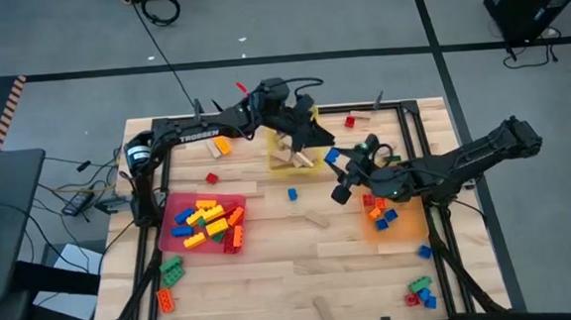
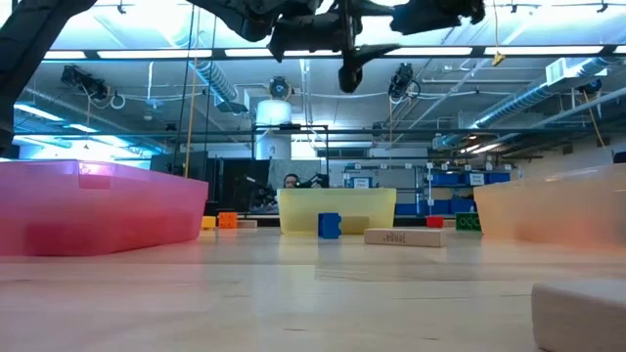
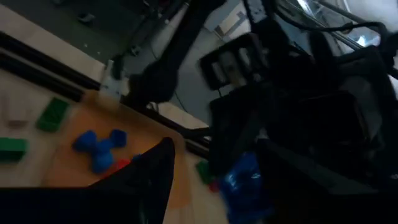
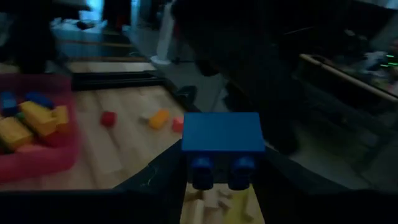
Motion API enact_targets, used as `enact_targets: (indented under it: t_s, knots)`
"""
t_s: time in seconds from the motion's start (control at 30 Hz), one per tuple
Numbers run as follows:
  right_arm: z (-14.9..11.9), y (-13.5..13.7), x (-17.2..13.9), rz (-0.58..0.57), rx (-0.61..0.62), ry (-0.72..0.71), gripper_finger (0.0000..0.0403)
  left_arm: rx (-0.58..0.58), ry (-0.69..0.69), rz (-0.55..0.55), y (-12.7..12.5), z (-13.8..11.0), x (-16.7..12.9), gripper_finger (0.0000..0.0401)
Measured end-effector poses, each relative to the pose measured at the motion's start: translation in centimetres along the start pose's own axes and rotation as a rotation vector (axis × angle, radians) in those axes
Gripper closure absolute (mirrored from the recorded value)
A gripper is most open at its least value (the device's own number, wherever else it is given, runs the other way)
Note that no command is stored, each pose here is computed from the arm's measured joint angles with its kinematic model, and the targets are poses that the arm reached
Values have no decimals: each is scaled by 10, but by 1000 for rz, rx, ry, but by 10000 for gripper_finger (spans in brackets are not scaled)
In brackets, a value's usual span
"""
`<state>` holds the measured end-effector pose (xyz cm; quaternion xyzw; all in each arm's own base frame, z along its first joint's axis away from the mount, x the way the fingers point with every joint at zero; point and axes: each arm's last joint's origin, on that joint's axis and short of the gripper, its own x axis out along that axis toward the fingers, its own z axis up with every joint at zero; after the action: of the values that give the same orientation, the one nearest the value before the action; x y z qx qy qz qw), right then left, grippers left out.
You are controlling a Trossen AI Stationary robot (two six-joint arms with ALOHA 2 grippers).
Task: Sort blocks by size
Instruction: Put the 1 stud blue game piece into the orange bin
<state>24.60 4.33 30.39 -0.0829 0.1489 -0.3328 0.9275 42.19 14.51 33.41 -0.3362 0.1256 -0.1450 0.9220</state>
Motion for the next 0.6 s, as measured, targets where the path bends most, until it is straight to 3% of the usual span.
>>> enact_targets:
  t_s: [0.17,0.37,0.6]
  knots:
    - [-3,-13,-14,-55,97,26,233,67,0,52,14,5,-12,167]
    - [-19,-35,-28,-94,423,143,241,218,58,179,25,-1,-18,178]
    - [-56,-54,-33,-179,673,589,235,271,154,358,28,-11,-26,184]
